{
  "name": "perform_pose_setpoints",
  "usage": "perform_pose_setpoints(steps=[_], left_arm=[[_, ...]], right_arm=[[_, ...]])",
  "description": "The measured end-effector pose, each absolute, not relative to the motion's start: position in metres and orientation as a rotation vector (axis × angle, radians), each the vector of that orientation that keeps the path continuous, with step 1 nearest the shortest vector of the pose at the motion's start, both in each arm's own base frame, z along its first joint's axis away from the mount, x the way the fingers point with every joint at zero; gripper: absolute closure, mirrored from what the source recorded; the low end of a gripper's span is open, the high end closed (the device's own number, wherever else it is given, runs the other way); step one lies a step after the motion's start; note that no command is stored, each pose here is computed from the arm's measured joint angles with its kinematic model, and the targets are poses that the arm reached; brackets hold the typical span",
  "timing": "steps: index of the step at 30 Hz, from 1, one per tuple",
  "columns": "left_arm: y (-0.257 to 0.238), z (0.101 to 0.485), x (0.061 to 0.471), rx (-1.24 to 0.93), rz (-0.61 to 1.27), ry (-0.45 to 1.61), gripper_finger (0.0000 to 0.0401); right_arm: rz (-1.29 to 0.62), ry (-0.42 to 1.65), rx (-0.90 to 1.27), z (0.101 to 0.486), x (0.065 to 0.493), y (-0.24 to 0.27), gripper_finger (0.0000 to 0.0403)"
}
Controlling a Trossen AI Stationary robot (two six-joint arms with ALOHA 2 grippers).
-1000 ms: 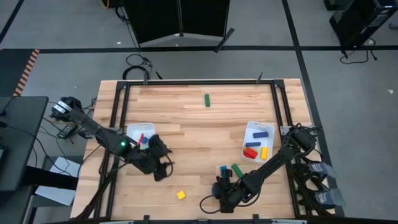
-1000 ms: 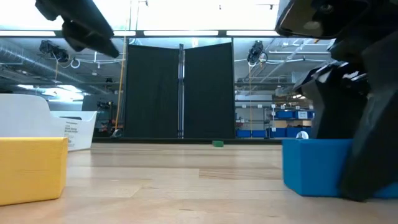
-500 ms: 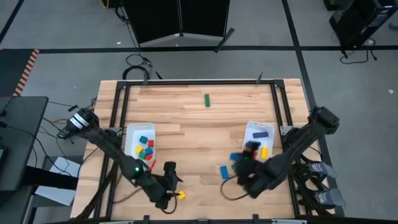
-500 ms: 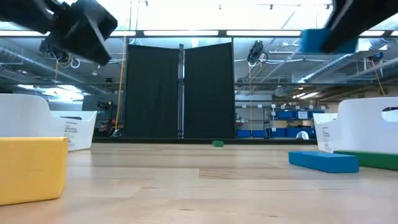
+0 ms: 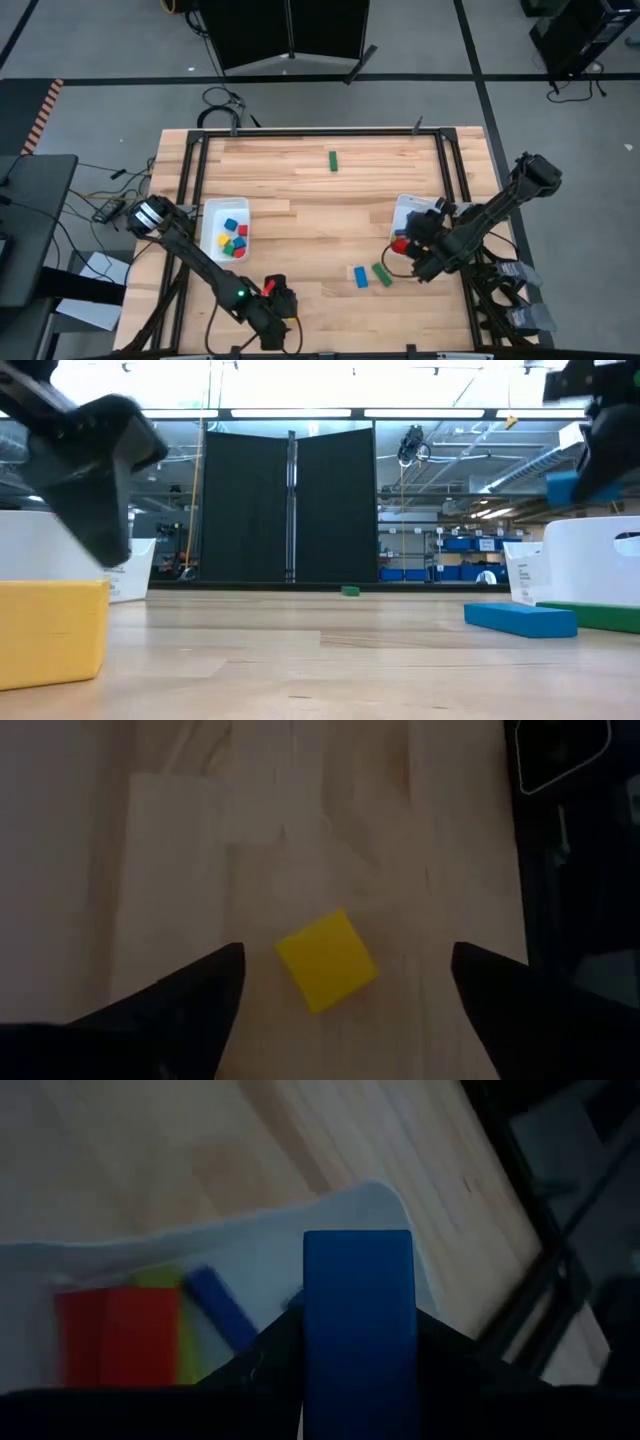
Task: Sort blocks by size
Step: Put the blue game piece into the right bin
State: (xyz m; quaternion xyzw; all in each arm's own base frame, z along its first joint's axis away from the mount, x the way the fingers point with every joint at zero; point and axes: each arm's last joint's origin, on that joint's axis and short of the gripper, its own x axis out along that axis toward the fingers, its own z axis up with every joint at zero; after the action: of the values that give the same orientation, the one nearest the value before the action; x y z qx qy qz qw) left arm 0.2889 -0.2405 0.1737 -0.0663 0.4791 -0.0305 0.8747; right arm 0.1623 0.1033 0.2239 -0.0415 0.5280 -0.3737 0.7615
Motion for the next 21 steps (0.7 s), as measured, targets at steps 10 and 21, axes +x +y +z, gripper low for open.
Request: perform_pose_setpoints(steps=[10,21], left_arm=[[-0.240,0.167,0.289,-0.240,0.030,1.019,0.0034],[-0.236,0.137,0.299,-0.294,0.123,1.078,0.0061]], right_arm=[[-0.827,1.057,0.056,0.220,0.152,0.094,0.0030],[-0.667,0.883,0.091,0.226,0.175,0.111,0.0114]])
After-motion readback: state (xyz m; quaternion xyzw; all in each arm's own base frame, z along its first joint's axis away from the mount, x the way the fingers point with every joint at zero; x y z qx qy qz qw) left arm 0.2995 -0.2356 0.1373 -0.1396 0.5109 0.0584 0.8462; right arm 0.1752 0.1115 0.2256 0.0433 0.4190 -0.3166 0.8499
